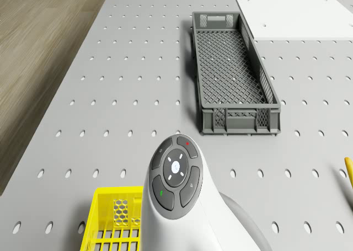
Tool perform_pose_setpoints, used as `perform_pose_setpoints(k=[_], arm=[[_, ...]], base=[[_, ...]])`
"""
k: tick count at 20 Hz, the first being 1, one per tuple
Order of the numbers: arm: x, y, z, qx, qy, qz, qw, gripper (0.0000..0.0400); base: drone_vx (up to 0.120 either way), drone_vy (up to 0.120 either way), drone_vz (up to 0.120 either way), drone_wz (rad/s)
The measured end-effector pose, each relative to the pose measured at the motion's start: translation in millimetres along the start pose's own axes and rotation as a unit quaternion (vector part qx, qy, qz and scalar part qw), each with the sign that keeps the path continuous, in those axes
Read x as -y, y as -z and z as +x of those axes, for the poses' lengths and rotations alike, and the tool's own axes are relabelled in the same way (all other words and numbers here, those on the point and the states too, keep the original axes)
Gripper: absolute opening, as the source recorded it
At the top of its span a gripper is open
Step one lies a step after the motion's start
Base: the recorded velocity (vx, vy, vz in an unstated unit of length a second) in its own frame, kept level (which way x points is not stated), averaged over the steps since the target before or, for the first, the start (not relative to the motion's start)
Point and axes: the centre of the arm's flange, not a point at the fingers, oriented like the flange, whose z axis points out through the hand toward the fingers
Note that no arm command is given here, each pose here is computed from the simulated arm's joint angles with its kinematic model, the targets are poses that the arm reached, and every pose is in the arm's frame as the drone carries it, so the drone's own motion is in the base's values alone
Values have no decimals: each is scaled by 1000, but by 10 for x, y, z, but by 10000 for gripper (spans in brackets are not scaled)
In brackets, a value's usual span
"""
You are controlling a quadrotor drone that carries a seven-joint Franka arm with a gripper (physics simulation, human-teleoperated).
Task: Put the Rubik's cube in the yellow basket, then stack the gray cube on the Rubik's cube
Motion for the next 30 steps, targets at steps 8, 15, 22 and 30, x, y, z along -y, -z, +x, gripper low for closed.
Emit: perform_pose_setpoints(k=[8, 15, 22, 30], arm=[[0, 0, 0, 0, 0, 0, 1000, 250], [0, -32, 0, 0, 0, 0, 1000, 250], [0, -176, 0, 0, 0, 0, 1000, 250], [0, -230, 0, 0, 0, 0, 1000, 301]], base=[[0, 120, -105, 0], [0, 17, 0, 0], [0, 0, 0, 0], [0, 0, 0, 0]])
